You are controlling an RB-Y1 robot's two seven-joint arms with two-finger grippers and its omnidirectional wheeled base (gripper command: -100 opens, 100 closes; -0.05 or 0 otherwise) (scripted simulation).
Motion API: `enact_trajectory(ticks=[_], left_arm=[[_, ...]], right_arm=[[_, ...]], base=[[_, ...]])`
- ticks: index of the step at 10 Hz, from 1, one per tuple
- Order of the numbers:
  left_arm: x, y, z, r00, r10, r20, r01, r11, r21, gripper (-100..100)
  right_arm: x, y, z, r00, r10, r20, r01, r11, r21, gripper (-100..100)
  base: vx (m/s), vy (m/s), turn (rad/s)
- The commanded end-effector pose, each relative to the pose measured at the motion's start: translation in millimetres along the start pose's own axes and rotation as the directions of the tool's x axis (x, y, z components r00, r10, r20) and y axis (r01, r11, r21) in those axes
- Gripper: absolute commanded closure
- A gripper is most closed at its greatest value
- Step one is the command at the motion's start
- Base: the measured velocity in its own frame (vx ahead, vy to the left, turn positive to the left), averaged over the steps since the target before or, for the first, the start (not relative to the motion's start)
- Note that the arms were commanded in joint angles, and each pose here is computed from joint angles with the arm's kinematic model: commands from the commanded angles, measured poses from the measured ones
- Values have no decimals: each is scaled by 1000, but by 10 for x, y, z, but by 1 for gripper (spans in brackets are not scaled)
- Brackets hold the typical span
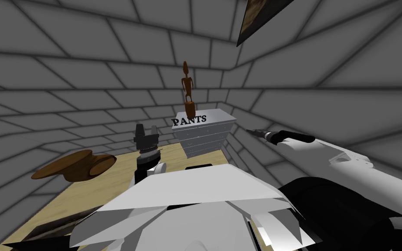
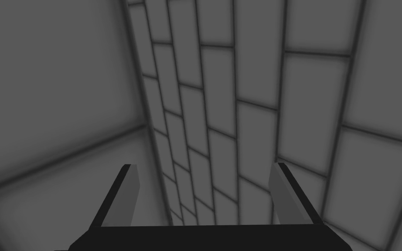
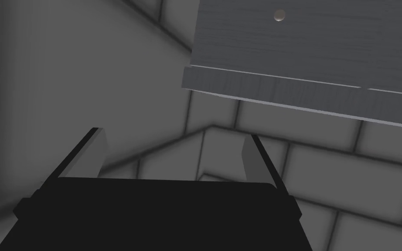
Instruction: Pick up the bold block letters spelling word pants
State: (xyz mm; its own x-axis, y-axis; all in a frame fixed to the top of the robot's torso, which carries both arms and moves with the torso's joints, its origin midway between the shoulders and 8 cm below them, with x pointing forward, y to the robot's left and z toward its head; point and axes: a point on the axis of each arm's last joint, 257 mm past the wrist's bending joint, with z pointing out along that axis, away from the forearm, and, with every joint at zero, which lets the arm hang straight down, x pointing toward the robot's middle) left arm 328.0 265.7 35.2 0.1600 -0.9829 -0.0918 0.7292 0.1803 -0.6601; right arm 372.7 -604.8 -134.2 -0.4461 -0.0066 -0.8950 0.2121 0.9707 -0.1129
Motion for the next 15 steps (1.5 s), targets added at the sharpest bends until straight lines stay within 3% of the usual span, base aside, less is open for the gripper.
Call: enact_trajectory(ticks=[1,2,3,5,6,8,9,11,13,15], left_arm=[[0,0,0,1000,0,0,0,1000,0,0],[0,0,0,1000,0,0,0,1000,0,0],[0,0,0,1000,0,0,0,1000,0,0],[0,0,0,1000,0,0,0,1000,0,0],[0,0,0,1000,0,0,0,1000,0,0],[0,0,0,1000,0,0,0,1000,0,0],[0,0,0,1000,0,0,0,1000,0,0],[0,0,0,1000,0,0,0,1000,0,0],[0,0,0,1000,0,0,0,1000,0,0],[0,0,0,1000,0,0,0,1000,0,0]], right_arm=[[-98,-35,-1,998,-62,-28,62,998,2,-100],[-168,-2,19,993,-118,-27,118,993,-6,-100],[-206,-215,-19,989,-129,-68,131,991,31,-100],[-350,-103,31,972,-221,-74,222,975,1,-100],[-436,-258,-2,968,-229,-106,232,972,21,-100],[-553,-151,49,937,-328,-119,329,944,-6,-100],[-616,-290,18,929,-334,-160,340,940,11,-100],[-758,-146,73,897,-413,-159,415,910,-22,-100],[-849,-222,60,872,-447,-197,452,892,-23,-100],[-949,-99,99,834,-517,-194,518,854,-53,-100]], base=[[24,44,-60],[13,19,2],[22,33,-36],[19,33,-32],[37,39,-56],[27,39,-15],[29,48,-40],[23,36,-18],[11,26,-16],[27,40,-17]])
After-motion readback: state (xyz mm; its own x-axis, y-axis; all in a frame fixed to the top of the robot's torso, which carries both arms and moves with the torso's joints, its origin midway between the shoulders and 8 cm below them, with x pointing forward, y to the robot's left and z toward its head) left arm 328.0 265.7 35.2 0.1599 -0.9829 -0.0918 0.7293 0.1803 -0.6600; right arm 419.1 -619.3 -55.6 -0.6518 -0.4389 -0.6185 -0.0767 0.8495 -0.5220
